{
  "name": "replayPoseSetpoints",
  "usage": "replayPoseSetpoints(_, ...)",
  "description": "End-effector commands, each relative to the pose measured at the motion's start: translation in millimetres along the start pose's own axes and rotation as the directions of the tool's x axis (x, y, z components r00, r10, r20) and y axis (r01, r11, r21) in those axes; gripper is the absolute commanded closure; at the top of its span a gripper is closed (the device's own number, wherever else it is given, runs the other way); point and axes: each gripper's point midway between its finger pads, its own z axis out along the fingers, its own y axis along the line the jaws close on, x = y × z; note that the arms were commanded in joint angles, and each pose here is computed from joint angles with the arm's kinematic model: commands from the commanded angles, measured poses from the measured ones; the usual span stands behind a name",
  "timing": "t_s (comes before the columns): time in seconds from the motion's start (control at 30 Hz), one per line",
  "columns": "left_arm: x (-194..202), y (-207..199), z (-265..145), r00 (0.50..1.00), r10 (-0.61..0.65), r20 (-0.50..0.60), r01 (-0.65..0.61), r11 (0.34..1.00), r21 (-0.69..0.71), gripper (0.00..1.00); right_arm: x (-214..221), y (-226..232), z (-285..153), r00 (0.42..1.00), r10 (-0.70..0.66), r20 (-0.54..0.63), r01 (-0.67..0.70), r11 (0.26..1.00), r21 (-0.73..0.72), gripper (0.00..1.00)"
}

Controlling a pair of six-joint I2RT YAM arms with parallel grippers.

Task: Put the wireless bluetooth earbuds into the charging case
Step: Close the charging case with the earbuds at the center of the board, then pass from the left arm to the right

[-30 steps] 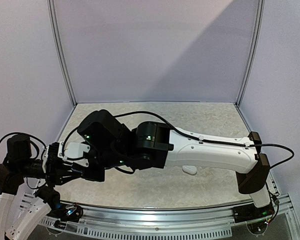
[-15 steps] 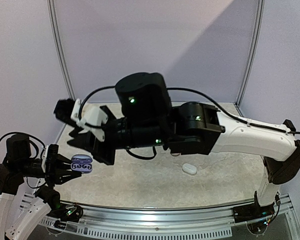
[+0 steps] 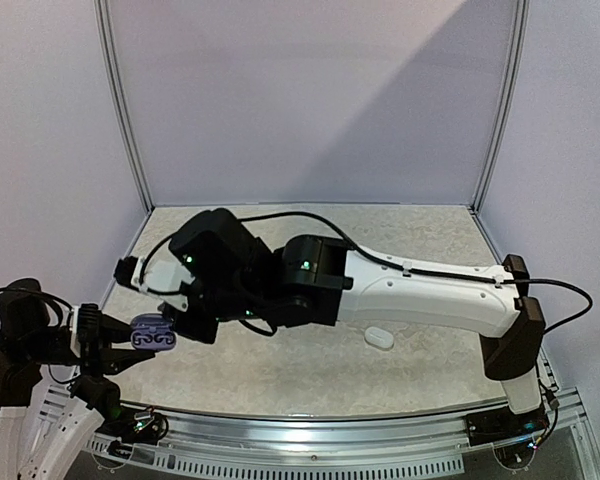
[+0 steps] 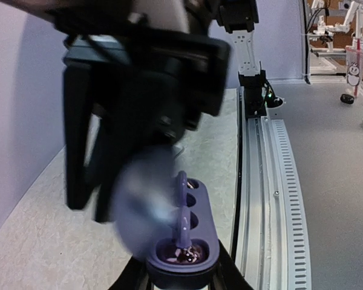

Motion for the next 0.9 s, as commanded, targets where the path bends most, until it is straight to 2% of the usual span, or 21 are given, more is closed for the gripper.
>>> replayPoseSetpoints(0.0, 6, 8, 6, 0.999, -0.040, -0.029, 0.040, 0.999, 0.004, 1.00, -27, 54, -38, 0.986, -0.122, 0.112, 0.138, 0.978, -0.157, 0.81)
replayPoseSetpoints(0.17, 9, 13, 7, 0.997, -0.063, -0.048, 0.063, 0.998, -0.011, 1.00, -37, 66, -65, 0.957, -0.249, 0.148, 0.261, 0.963, -0.067, 0.81)
replayPoseSetpoints(0.3, 8, 13, 6, 0.997, -0.059, -0.042, 0.059, 0.998, -0.013, 1.00, -26, 41, -66, 0.969, -0.240, 0.051, 0.237, 0.970, 0.063, 0.73)
replayPoseSetpoints(0.37, 8, 12, 6, 0.998, -0.058, -0.040, 0.058, 0.998, -0.012, 1.00, -15, 27, -63, 0.975, -0.220, -0.006, 0.219, 0.970, 0.107, 0.60)
replayPoseSetpoints(0.4, 7, 12, 6, 0.998, -0.058, -0.038, 0.058, 0.998, -0.010, 1.00, -8, 21, -62, 0.982, -0.188, -0.024, 0.190, 0.976, 0.106, 0.48)
replayPoseSetpoints(0.5, 6, 9, 6, 0.998, -0.053, -0.031, 0.053, 0.999, -0.001, 1.00, 3, 24, -57, 0.996, -0.085, -0.010, 0.085, 0.996, -0.015, 0.20)
replayPoseSetpoints(0.53, 5, 8, 6, 0.998, -0.051, -0.027, 0.051, 0.999, 0.005, 1.00, 2, 32, -55, 0.998, -0.063, 0.013, 0.064, 0.995, -0.073, 0.13)
replayPoseSetpoints(0.57, 5, 7, 5, 0.999, -0.046, -0.023, 0.046, 0.999, 0.006, 1.00, 0, 39, -53, 0.998, -0.046, 0.036, 0.050, 0.991, -0.124, 0.10)
replayPoseSetpoints(0.63, 4, 6, 5, 0.999, -0.043, -0.019, 0.043, 0.999, 0.010, 1.00, -5, 45, -50, 0.997, -0.034, 0.067, 0.044, 0.986, -0.160, 0.10)
replayPoseSetpoints(0.7, 4, 5, 5, 0.999, -0.044, -0.017, 0.044, 0.999, 0.014, 1.00, -4, 42, -39, 0.998, -0.021, 0.053, 0.029, 0.988, -0.153, 0.14)
replayPoseSetpoints(0.87, 4, 5, 5, 0.999, -0.049, -0.018, 0.049, 0.999, 0.021, 1.00, 4, 50, -21, 0.999, 0.022, 0.048, -0.011, 0.974, -0.228, 0.46)
